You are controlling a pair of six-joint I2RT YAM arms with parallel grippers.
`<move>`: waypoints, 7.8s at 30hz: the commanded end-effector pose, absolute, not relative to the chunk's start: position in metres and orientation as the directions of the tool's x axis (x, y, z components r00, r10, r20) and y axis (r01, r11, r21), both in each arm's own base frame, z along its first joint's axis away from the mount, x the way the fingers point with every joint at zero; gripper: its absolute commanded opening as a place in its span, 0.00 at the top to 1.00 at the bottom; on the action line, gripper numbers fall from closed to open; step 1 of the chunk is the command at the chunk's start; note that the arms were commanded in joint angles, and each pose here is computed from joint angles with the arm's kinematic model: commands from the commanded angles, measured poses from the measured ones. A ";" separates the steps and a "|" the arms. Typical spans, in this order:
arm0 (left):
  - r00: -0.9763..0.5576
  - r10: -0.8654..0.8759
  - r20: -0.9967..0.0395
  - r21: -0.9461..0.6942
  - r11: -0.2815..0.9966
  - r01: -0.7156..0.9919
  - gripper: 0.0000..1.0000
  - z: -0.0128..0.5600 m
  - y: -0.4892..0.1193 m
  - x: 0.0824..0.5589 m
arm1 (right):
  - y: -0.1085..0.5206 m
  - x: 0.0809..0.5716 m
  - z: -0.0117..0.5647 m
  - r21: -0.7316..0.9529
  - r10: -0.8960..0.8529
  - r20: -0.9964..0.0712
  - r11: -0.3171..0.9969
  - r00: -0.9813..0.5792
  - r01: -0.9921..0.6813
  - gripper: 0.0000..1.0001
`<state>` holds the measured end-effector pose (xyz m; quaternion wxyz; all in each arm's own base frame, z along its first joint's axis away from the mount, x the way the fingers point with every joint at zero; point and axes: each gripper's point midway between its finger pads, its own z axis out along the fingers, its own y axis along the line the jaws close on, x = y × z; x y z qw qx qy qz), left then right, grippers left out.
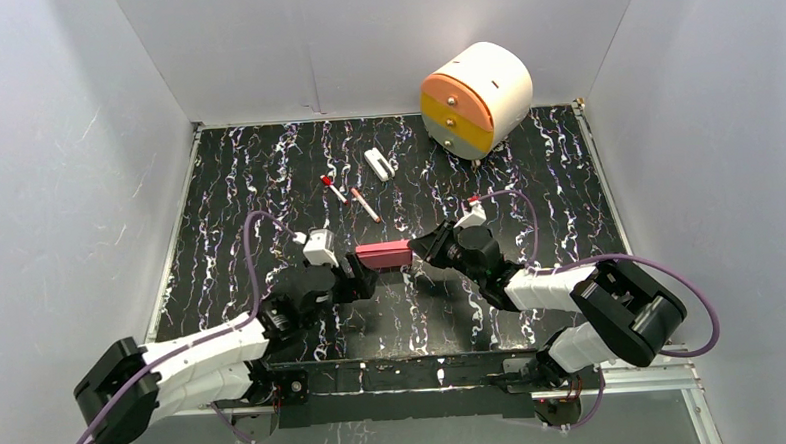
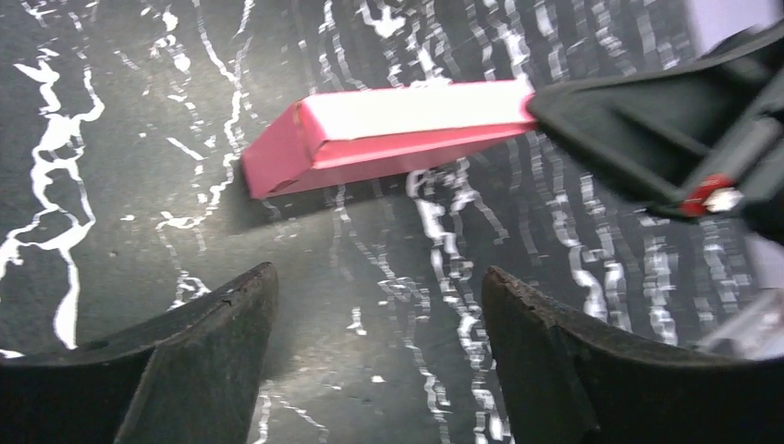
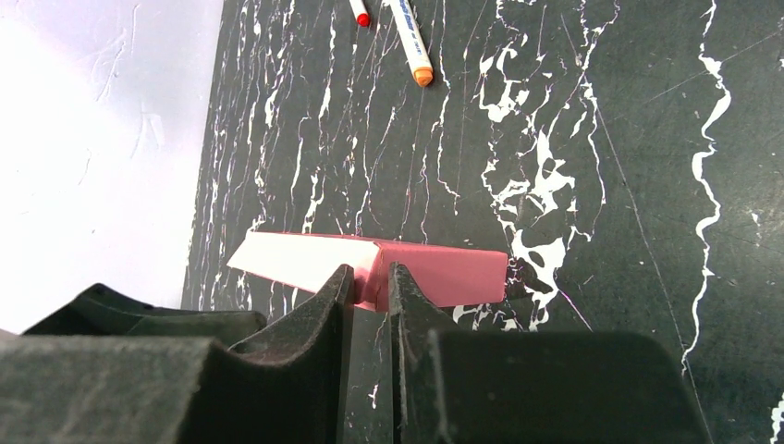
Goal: Fold the paper box
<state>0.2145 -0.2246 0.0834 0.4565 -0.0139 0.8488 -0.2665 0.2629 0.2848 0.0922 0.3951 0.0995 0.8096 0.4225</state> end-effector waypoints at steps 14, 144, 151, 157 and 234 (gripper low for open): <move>-0.649 -0.622 -0.438 -0.856 0.510 0.088 0.25 0.121 -0.204 0.256 | 0.265 0.237 0.028 0.623 0.330 -0.549 0.774 -0.768 -0.113 0.77; -0.780 -0.500 -0.375 -0.772 0.634 -0.035 0.82 0.043 -0.194 0.274 | 0.273 0.241 0.044 0.708 0.107 -0.522 0.607 -0.846 -0.361 0.73; -0.757 -0.501 -0.420 -0.754 0.656 -0.016 0.78 0.060 -0.191 0.283 | 0.267 0.262 0.119 0.538 0.020 -0.729 0.635 -0.685 -0.554 0.37; -0.750 -0.498 -0.435 -0.746 0.666 -0.010 0.78 0.064 -0.189 0.286 | 0.279 0.270 0.151 0.334 -0.189 -0.846 0.541 -0.498 -0.772 0.18; -0.179 -0.365 -0.913 -0.380 0.924 0.052 0.14 0.248 -0.042 0.184 | 0.379 0.167 0.097 -0.453 -0.661 -0.590 -0.203 0.463 -0.868 0.46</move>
